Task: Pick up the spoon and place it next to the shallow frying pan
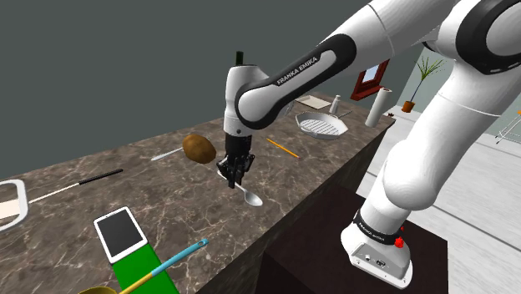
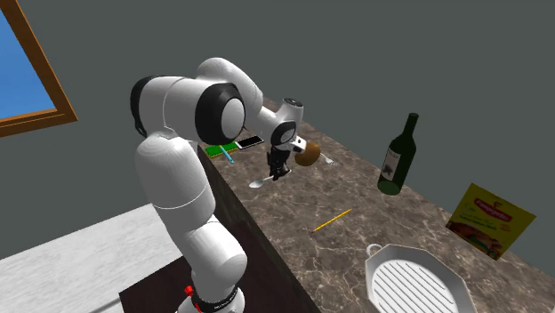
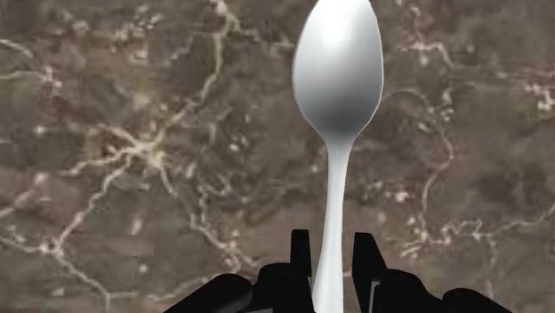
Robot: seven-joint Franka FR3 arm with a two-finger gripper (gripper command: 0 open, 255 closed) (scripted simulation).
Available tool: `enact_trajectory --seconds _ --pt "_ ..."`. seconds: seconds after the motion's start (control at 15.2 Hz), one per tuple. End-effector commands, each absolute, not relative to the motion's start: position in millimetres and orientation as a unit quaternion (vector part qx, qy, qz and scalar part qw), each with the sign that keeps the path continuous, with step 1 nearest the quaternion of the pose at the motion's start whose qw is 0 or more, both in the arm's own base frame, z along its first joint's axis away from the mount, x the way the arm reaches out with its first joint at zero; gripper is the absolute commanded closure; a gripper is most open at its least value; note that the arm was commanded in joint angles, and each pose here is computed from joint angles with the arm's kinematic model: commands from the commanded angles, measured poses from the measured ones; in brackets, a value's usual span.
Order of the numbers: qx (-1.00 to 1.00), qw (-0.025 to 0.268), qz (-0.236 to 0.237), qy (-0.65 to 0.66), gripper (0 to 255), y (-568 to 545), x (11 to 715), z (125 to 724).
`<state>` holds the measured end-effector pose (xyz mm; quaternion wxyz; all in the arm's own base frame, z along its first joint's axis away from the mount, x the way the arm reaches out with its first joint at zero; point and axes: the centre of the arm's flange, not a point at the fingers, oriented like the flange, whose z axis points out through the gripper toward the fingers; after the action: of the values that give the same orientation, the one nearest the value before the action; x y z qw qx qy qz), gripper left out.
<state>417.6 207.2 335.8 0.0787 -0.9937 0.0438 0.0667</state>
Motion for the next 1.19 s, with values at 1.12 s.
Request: enact_trajectory --seconds 1.12 --pt "-0.994 0.079 0.068 0.043 255 208 417 433"
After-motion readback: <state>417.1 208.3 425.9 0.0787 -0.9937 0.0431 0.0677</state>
